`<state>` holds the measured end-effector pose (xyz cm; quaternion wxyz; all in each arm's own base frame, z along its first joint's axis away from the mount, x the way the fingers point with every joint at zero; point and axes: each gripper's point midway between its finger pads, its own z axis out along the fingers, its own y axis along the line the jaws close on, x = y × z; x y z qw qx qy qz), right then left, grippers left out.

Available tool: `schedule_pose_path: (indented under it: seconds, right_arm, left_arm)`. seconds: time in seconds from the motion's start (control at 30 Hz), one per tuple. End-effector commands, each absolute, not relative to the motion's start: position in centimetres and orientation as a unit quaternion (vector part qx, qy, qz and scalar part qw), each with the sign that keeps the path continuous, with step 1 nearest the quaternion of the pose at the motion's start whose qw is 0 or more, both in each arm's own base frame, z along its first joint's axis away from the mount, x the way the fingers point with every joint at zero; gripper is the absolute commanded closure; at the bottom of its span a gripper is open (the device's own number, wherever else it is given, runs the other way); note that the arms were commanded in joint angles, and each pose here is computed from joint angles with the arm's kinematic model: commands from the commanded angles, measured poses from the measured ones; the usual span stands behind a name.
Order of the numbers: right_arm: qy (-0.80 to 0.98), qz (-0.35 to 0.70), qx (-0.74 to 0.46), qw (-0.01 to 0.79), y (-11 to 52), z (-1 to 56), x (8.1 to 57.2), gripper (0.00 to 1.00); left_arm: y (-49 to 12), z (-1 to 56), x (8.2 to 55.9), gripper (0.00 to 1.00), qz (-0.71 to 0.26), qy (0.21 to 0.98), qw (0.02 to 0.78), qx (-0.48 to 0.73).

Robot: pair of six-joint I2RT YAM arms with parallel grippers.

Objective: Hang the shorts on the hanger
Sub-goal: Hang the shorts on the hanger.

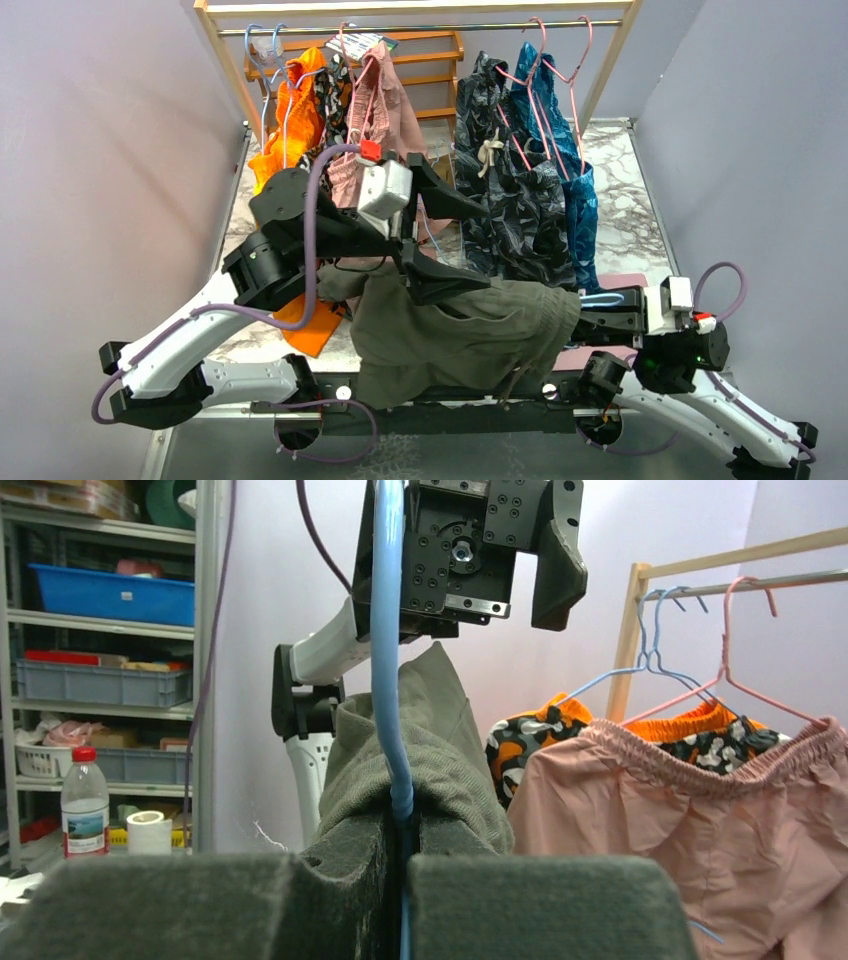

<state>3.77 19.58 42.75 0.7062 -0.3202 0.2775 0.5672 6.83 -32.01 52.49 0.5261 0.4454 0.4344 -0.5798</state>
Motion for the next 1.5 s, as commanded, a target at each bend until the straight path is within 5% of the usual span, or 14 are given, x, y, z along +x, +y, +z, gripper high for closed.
schedule_pose_path:
  seconds: [0.0, 0.63, 1.1, 1.3, 1.47]
  right_arm:
    - [0.283, 0.549, -0.285, 0.733, 18.0, 42.7, 4.5, 0.99]
    - [0.318, 0.541, -0.311, 0.714, 20.5, 40.4, 5.9, 0.99]
    - [0.317, 0.544, -0.339, 0.699, 21.8, 40.1, 5.7, 0.99]
    - [0.316, 0.542, -0.350, 0.695, 22.0, 40.2, 5.5, 0.99]
    - [0.313, 0.543, -0.353, 0.695, 22.0, 40.5, 5.3, 0.99]
  left_arm:
    - [-31.9, 52.2, 5.6, 0.01, -0.563, 0.398, 0.518, 0.507]
    - [-36.6, 41.0, 4.8, 0.13, -0.449, 0.505, 0.394, 0.624]
    - [-36.6, 38.4, 6.5, 0.24, -0.358, 0.548, 0.410, 0.635]
    - [-36.5, 36.2, 6.5, 0.38, -0.344, 0.565, 0.382, 0.646]
    - [-36.2, 35.5, 6.0, 0.38, -0.349, 0.562, 0.369, 0.653]
